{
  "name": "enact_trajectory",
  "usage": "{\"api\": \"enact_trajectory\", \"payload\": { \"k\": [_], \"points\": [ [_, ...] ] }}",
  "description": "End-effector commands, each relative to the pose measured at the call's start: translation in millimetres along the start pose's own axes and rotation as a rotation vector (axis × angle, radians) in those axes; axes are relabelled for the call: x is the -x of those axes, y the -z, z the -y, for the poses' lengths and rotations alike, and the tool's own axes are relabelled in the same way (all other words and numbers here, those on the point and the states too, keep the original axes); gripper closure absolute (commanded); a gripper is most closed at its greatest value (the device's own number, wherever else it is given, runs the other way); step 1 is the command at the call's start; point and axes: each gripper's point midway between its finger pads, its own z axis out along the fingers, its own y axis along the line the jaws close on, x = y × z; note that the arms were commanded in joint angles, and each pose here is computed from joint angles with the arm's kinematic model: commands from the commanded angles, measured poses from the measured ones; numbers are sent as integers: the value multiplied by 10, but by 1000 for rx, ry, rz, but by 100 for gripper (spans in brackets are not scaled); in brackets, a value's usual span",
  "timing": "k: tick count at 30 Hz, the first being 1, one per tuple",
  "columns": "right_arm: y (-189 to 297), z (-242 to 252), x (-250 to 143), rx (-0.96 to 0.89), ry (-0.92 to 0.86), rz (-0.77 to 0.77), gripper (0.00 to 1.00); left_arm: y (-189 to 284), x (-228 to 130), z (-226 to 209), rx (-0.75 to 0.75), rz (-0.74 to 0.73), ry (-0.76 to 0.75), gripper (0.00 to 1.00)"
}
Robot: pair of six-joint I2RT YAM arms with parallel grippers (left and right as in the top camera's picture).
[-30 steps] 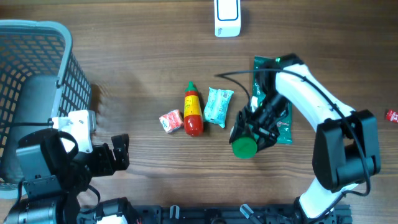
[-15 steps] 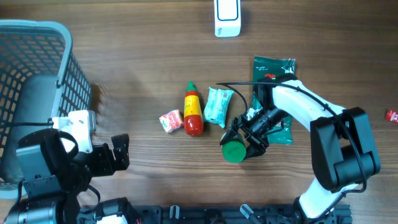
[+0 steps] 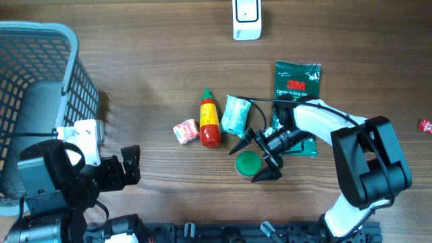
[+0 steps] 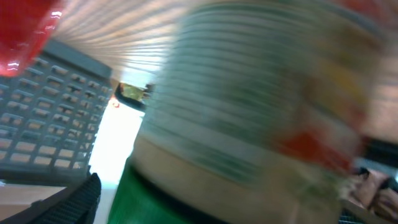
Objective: Scan the item barcode
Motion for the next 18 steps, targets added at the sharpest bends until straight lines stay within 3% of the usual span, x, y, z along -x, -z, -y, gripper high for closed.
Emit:
{"api": "enact_trajectory", "payload": {
  "k": [1, 5, 11, 18],
  "points": [
    [95, -69, 86, 19, -2, 40, 0, 21, 10, 22, -12, 12, -21, 0],
    [323, -111, 282, -85, 52, 185, 0, 21, 10, 22, -12, 12, -21, 0],
    [900, -279, 101, -272, 87, 435, 0, 21, 10, 22, -12, 12, -21, 0],
    [1579, -307, -326, -130, -194, 877, 0, 21, 10, 22, -12, 12, -21, 0]
  ]
}}
